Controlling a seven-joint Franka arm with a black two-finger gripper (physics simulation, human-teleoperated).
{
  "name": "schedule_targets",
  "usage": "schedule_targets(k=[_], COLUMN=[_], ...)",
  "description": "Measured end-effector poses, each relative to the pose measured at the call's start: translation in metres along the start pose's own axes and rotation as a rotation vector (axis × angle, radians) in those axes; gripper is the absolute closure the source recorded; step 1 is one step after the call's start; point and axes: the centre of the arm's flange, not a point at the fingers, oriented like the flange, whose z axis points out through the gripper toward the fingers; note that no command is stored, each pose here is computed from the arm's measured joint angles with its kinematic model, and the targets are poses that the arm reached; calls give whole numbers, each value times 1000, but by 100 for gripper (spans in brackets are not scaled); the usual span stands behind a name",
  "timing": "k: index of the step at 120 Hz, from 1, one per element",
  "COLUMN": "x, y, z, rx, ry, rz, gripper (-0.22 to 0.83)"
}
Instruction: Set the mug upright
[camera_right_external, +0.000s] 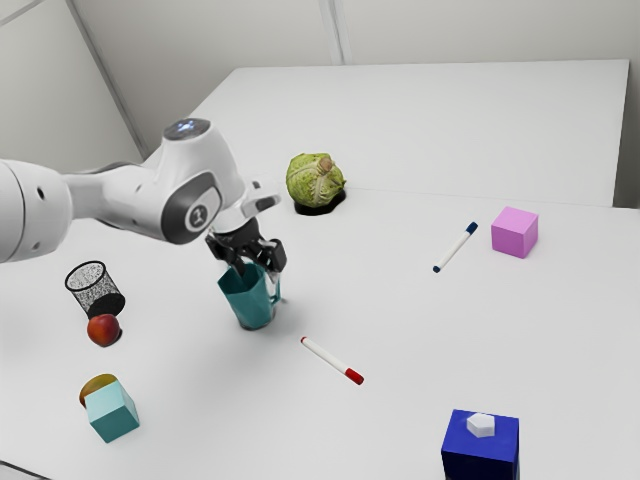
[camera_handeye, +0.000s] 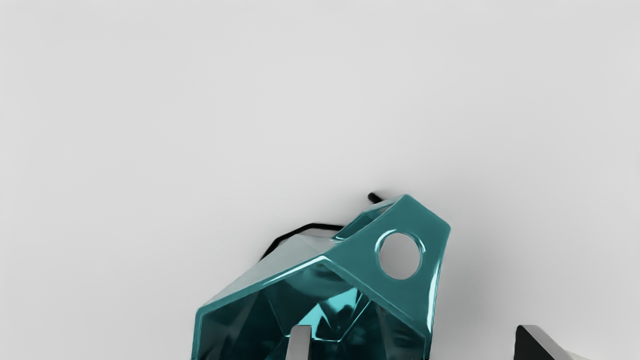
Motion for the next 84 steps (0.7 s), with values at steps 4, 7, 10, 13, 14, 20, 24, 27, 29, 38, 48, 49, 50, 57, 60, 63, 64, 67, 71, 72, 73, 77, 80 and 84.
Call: schedule_targets(k=[4,7,10,13,14,20,24,27,29,38,48,49,50,57,60,63,64,67,71,72,73,77,80,84], x=[2,2,3,5,6,10,12,14,16,21,25,26,26,30,32,33,33,34,35,35,35,36,37,37], y=[0,0,0,1,1,1,1,1,1,1,1,1,1,2,2,2,2,2,1,1,1,0,0,-1], z=[-9,-15,-21,-28,-31,-48,-59,-67,-73,-96,-120,-123,-126,-147,-156,-164,-167,-175,-185,-187,-189,-200,-208,-219], rx=[1,2,3,3,4,3,-2,-6,-8,-14,-16,-16,-16,-18,-18,-19,-19,-19,-19,-19,-19,-19,-20,-21], ry=[16,26,34,42,45,54,55,53,52,37,16,15,14,5,1,-2,-4,-8,-14,-15,-16,-19,-21,-24], rz=[-1,-1,-2,-3,-3,-8,-15,-19,-22,-30,-35,-36,-36,-37,-38,-38,-38,-39,-40,-40,-40,-42,-43,-45], gripper=[17,15,13,12,12,10,8,8,7,5,4,4,4,3,3,3,3,3,2,2,2,2,2,2])
